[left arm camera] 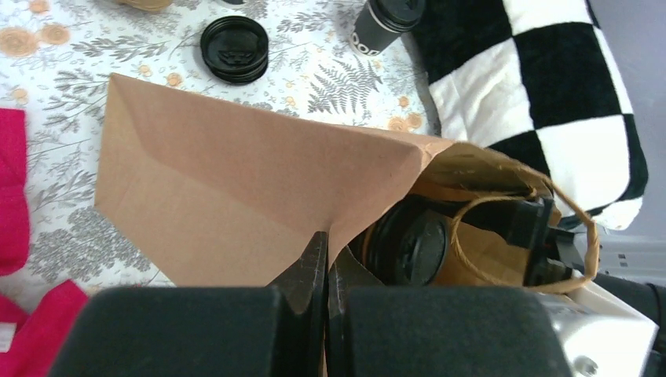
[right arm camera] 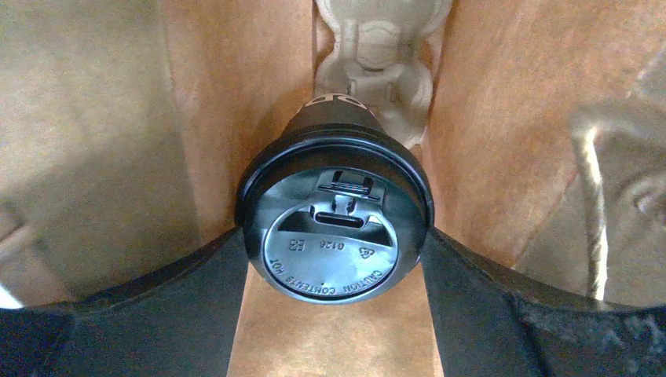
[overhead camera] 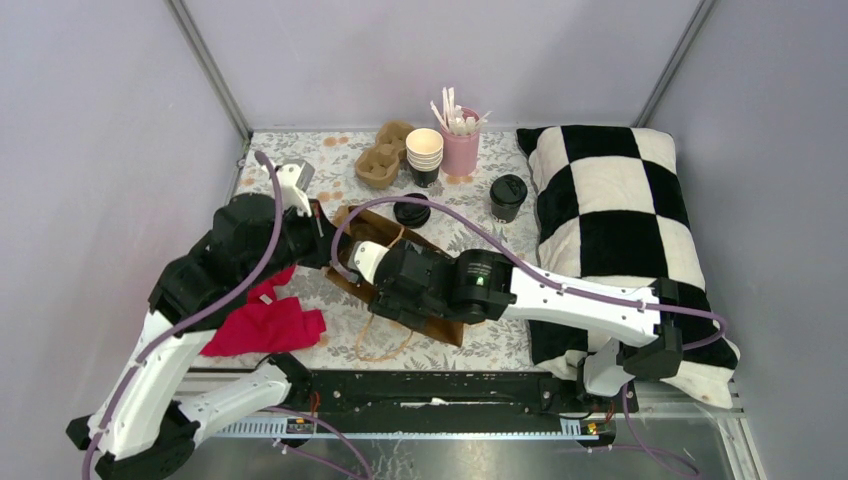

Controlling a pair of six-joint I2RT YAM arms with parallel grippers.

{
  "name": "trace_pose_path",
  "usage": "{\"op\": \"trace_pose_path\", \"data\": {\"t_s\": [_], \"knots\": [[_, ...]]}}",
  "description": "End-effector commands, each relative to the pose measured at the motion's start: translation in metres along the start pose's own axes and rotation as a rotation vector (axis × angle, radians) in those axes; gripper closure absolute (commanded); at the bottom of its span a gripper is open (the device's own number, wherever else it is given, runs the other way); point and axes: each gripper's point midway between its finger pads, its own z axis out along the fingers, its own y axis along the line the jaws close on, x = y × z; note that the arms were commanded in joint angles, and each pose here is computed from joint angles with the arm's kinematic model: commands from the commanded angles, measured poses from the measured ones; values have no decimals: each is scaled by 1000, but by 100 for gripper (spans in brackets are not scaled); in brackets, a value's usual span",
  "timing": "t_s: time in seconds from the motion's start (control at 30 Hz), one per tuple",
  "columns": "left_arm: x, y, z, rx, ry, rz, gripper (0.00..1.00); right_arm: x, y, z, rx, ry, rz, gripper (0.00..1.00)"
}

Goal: Pack the takeout coffee

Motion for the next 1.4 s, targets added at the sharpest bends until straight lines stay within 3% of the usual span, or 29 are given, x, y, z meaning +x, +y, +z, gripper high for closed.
{"op": "trace_pose_path", "data": {"t_s": [0.0,0.3,0.63,1.07,1.37], "knots": [[-6,-22,-1,179,-132,27,100,-10,-7,0,99,-15,-2,40],[30,-5,-2,221,-195,6,100,-1,14,7,114,16,-6,39],[72,18,0,180,-143,-59,100,29,6,25,235,73,-69,40],[92,28,-2,156,-90,-61,100,44,-10,37,379,121,-132,39],[106,36,-3,143,-75,-73,100,51,-5,52,358,125,-148,39]]}}
